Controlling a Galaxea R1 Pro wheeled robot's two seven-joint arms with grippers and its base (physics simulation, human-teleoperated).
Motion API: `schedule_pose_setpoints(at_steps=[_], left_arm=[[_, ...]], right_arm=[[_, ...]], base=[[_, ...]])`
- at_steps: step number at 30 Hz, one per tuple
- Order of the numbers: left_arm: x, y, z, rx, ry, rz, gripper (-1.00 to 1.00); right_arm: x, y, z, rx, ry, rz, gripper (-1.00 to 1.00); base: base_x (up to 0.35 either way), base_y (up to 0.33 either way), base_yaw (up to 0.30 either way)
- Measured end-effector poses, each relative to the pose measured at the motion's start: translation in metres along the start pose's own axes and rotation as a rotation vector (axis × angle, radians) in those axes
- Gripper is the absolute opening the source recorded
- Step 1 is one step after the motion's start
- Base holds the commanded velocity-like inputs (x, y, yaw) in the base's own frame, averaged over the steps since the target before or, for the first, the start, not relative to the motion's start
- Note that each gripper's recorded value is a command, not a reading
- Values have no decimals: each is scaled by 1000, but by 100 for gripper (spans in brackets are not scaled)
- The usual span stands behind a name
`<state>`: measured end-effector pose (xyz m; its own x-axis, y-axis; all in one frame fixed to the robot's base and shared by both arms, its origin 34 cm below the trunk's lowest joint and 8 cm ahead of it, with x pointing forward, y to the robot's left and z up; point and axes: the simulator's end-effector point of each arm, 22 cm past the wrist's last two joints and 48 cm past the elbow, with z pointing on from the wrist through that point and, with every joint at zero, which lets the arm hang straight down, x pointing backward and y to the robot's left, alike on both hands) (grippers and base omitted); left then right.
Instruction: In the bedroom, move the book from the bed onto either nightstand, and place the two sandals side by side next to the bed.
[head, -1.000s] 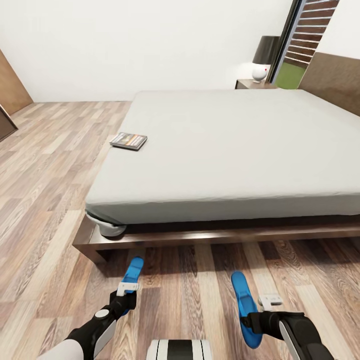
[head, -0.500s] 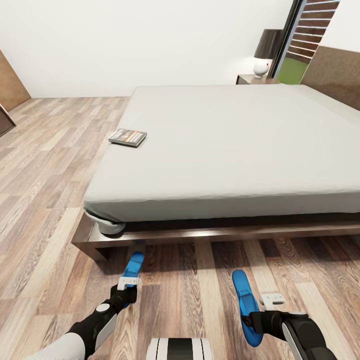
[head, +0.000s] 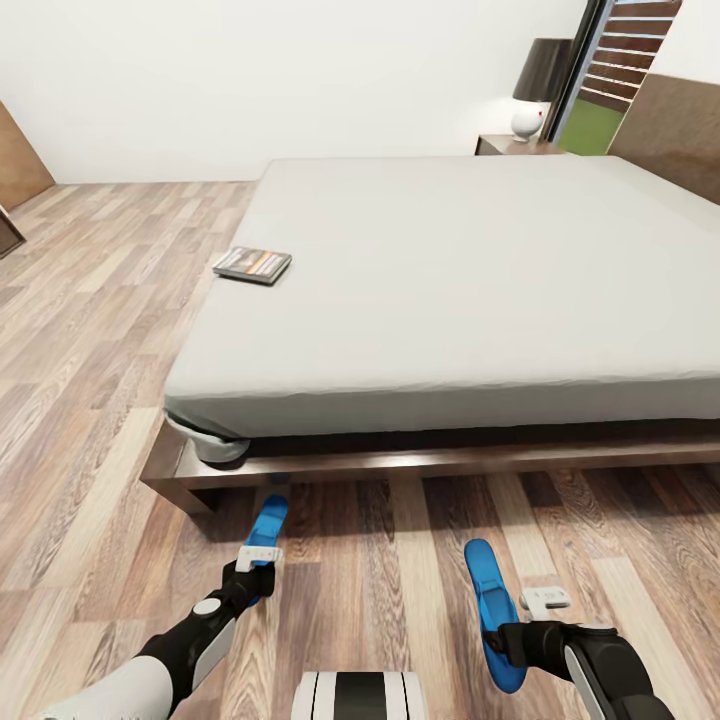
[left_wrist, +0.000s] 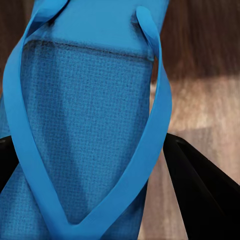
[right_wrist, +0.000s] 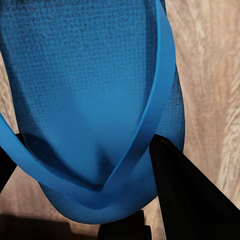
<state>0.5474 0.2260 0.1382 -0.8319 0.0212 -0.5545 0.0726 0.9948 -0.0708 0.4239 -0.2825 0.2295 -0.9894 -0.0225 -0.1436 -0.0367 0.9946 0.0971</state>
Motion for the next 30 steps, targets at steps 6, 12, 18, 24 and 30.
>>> schedule_pose_setpoints(at_steps=[6,12,18,24,30], left_arm=[[0,2,7,-2,6,1,-100],[11,2,13,-2,27,-1,-100],[12,2,14,-1,28,-1,-100],[20,2,18,0,41,-3,-100],[15,2,19,0,35,-2,-100]], right_arm=[[6,-1,6,0,20,2,-100],[14,-1,14,-1,44,4,-100],[16,-1,15,-1,48,4,-100],[21,-1,20,-2,64,6,-100],[21,-1,20,-1,64,6,-100]], base=[[0,0,0],[0,0,0],[0,0,0],[0,0,0],[0,0,0]])
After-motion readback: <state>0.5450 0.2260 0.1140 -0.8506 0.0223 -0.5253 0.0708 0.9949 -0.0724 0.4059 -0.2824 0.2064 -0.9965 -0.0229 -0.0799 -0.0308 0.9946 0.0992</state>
